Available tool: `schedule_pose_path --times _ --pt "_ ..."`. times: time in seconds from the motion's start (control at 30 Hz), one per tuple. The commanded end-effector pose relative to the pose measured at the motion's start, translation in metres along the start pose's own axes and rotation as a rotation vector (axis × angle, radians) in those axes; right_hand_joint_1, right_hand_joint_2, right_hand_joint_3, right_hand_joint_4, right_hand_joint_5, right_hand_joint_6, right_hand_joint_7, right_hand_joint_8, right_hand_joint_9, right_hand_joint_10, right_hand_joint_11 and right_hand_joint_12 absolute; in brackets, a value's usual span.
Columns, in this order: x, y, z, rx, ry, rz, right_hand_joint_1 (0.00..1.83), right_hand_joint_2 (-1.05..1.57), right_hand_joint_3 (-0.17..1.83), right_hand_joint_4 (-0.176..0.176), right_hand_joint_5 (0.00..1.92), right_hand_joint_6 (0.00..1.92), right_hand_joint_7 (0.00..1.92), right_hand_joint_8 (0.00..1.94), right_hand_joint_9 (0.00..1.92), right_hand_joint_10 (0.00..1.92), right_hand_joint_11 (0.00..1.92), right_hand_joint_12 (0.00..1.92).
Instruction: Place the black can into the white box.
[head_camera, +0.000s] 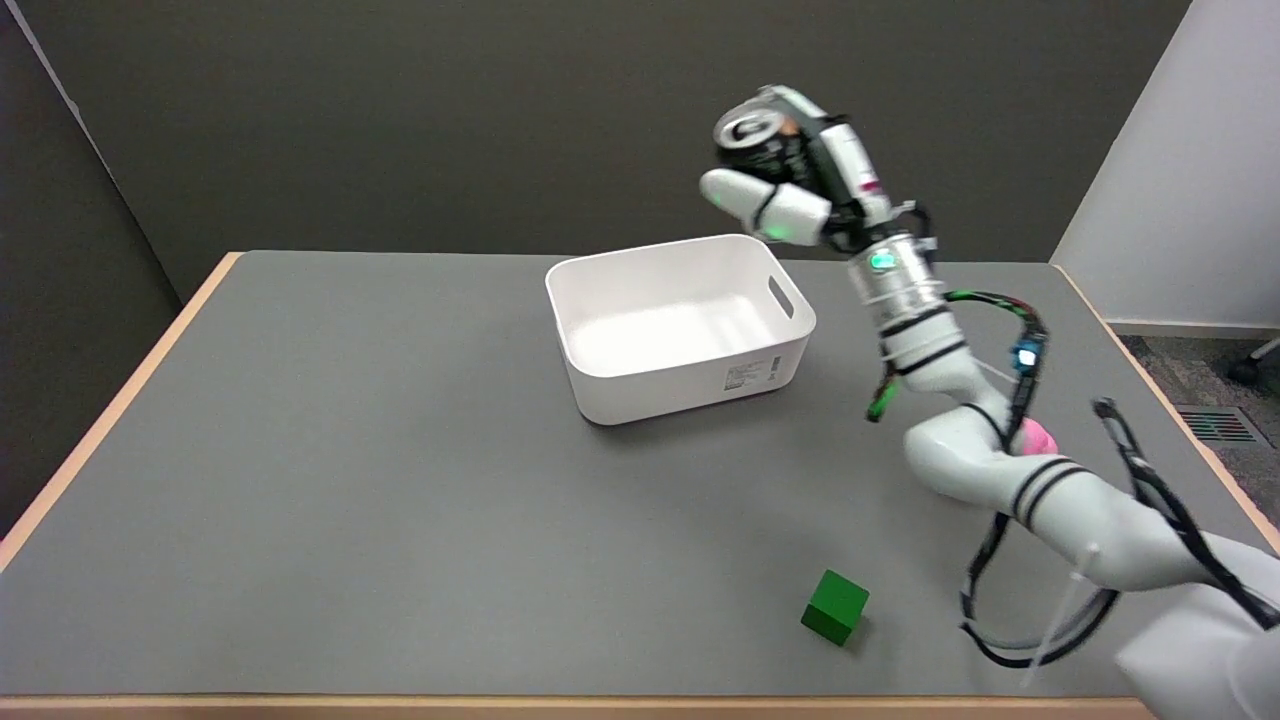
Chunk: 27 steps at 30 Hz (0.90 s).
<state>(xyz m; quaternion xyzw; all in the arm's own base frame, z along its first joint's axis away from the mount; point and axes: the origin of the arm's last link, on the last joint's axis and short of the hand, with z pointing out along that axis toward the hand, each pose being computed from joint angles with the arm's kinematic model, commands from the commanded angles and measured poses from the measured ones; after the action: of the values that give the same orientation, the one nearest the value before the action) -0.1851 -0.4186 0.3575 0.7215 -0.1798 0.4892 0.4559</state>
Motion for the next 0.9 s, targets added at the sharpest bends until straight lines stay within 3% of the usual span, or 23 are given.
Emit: schedule_pose_path --times 0.03,0.27,0.37,0.43,0.5,0.53,0.57,0.63,0.7,0.77,0.83,0.9 --pt "-0.129 0.026 0.036 -0.247 -0.287 -0.03 1.33 1.25 0.09 -0.176 0.43 1.63 0.74 1.45 0.69 1.61 0.52 1.92" --pt "-0.133 0.069 0.009 -0.47 -0.376 -0.154 1.33 1.25 0.09 -0.176 0.42 1.64 0.74 1.45 0.69 1.61 0.51 1.92" --pt "-0.129 0.077 -0.003 -0.505 -0.357 -0.131 1.17 1.27 0.1 -0.165 0.44 1.67 0.79 1.45 0.72 1.4 0.49 1.92" --pt "-0.127 0.079 -0.011 -0.509 -0.326 -0.096 1.31 1.31 -0.01 -0.175 0.39 1.69 0.72 1.46 0.68 1.6 0.51 1.91" --pt "-0.123 0.078 -0.015 -0.495 -0.283 -0.059 0.98 0.98 0.8 0.007 0.26 1.21 0.57 0.93 0.53 1.12 0.29 1.65" --pt "-0.12 0.076 -0.016 -0.476 -0.264 -0.053 0.91 0.9 0.93 0.026 0.24 0.97 0.49 0.71 0.45 0.96 0.21 1.48" --pt "-0.118 0.074 -0.016 -0.458 -0.257 -0.058 0.84 0.83 1.0 0.025 0.22 0.7 0.4 0.48 0.35 0.8 0.13 1.29" --pt "-0.114 0.069 -0.015 -0.406 -0.249 -0.078 0.69 0.7 1.02 0.033 0.15 0.45 0.24 0.35 0.16 0.64 0.02 1.05" --pt "-0.113 0.065 -0.012 -0.378 -0.26 -0.093 0.63 0.66 1.01 0.036 0.12 0.41 0.19 0.32 0.11 0.6 0.0 0.99" --pt "-0.111 0.061 -0.009 -0.36 -0.268 -0.103 0.67 0.58 0.99 0.04 0.05 0.39 0.09 0.28 0.04 0.38 0.0 0.76" --pt "-0.109 0.057 -0.006 -0.343 -0.269 -0.104 0.68 0.54 0.98 0.04 0.04 0.35 0.06 0.21 0.02 0.26 0.0 0.66" --pt "-0.108 0.052 -0.004 -0.326 -0.263 -0.099 0.53 0.54 0.96 0.053 0.03 0.25 0.04 0.11 0.01 0.18 0.0 0.59"
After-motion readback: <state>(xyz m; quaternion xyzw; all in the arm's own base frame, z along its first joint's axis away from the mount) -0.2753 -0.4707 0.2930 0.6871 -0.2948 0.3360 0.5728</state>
